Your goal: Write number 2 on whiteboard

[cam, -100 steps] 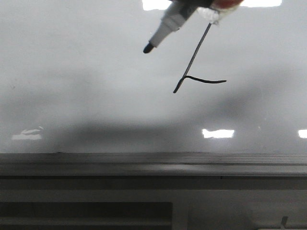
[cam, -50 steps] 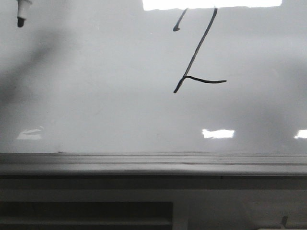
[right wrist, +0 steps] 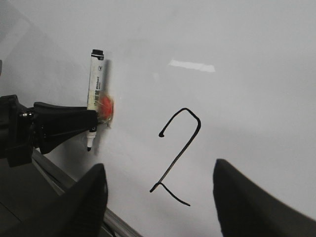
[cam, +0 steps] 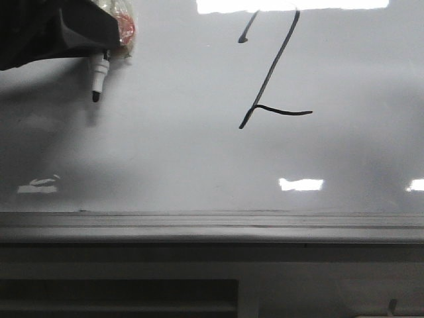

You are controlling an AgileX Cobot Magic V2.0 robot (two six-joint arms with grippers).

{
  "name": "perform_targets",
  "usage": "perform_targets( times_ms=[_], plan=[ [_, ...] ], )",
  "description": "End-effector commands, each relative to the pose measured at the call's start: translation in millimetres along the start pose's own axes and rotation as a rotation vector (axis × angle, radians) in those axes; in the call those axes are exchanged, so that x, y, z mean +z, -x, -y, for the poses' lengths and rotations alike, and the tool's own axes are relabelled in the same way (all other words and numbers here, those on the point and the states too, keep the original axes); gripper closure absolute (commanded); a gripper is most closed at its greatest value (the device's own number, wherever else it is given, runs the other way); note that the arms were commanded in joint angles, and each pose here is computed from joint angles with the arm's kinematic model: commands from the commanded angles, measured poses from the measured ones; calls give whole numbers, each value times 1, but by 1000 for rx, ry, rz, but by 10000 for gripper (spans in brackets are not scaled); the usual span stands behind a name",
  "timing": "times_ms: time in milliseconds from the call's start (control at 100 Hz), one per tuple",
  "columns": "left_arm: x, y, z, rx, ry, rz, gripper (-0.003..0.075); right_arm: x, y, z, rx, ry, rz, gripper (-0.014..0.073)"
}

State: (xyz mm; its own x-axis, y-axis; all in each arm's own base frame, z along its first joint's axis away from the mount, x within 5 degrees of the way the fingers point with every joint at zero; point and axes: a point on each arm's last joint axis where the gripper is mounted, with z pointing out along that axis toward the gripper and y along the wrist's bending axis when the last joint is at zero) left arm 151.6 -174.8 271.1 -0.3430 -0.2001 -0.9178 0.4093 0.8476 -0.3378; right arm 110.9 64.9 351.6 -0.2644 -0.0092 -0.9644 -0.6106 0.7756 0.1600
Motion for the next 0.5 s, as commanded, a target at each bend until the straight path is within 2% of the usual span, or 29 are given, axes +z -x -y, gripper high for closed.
perform_targets(
  times_ms=[0, 190, 260, 380, 490],
  plan=[
    [2, 15, 8, 3, -9, 85, 740, -3, 12, 1, 25, -23, 70, 181],
    [5, 14, 7, 10, 0, 86, 739, -3, 12, 1, 23, -25, 70, 181],
    [5, 14, 7, 11, 1, 86, 715, -3, 12, 1, 22, -31, 74, 181],
    [5, 12, 8, 12, -10, 68, 562, -3, 13, 2, 22, -36, 77, 181],
    [4, 12, 9, 11, -15, 65, 362, -3, 12, 2, 15, -39, 74, 181]
  ],
)
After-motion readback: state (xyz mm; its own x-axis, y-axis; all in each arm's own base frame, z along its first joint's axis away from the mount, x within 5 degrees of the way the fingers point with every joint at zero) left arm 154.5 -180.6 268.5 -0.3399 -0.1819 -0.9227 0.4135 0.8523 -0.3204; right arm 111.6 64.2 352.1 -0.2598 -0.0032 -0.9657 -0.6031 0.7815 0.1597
